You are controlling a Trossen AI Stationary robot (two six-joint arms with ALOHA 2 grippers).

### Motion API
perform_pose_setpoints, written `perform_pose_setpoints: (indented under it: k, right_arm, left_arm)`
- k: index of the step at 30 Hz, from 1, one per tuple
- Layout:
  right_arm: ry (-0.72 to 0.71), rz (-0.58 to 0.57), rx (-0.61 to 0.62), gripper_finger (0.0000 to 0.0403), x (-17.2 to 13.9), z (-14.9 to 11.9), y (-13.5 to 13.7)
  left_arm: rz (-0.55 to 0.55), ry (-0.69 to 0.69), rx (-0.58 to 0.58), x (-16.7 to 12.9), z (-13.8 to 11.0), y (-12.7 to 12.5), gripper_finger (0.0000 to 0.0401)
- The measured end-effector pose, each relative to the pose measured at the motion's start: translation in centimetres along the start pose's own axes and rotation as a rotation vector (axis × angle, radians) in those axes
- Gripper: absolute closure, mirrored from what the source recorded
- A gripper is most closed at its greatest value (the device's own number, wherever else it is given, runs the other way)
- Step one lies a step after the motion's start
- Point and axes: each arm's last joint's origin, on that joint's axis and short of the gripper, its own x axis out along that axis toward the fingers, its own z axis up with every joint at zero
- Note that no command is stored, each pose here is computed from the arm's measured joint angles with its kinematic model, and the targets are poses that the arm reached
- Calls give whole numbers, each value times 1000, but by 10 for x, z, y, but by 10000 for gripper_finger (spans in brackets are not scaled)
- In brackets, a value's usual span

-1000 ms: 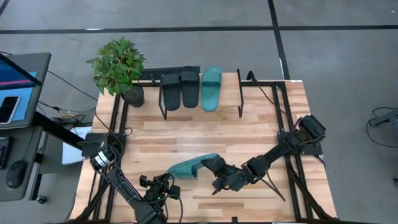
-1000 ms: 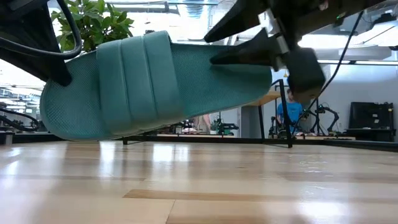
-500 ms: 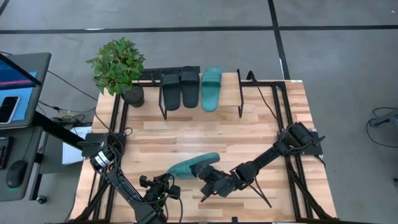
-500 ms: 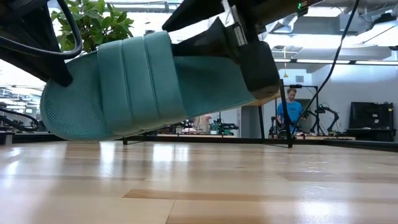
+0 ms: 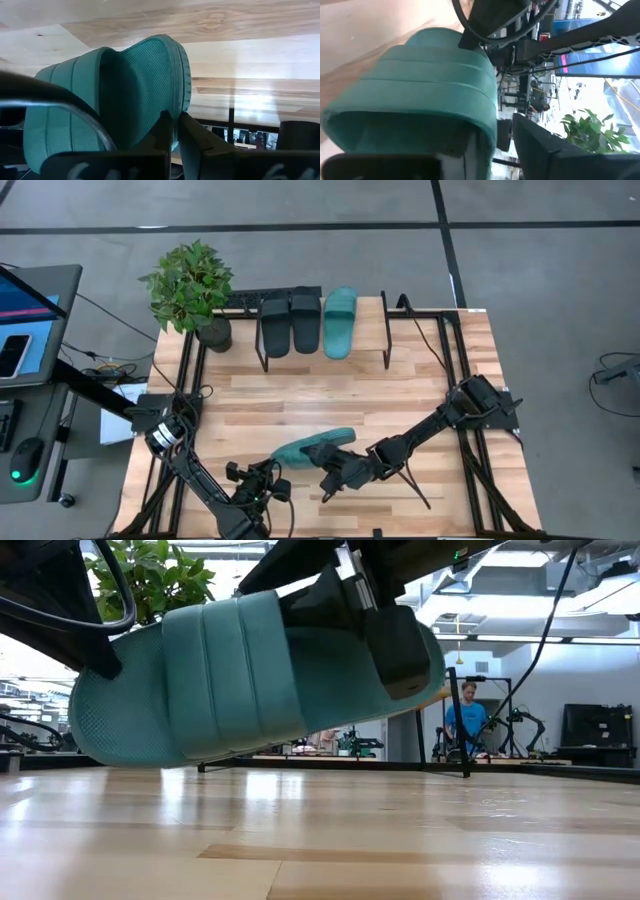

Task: Pick and place slides into the shelf
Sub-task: Put the green pair of slippers on the shelf

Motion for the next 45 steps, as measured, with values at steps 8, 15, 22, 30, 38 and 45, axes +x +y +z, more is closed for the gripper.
perform_pose_setpoints:
  k: [8,15,22,30,38,45]
  right_arm:
    - [33,-19,104,391,7,-9,-4]
    - [151,-48,156,399,9,-15,-4]
    - [306,-86,125,401,2,-13,-1]
    - [427,-110,102,402,-8,-9,5]
    - [505,-289,321,402,-25,-2,-22]
    - [520,-425,579,402,-42,-25,-78]
  left_arm:
    - [13,12,0,0,0,0,400]
    - [65,54,-46,0,-2,2,378]
    - [111,60,-174,-4,1,1,367]
    - [182,56,-302,-17,7,-7,366]
    - [259,33,-638,-24,10,-11,365]
    - [325,26,-958,-17,4,-5,365]
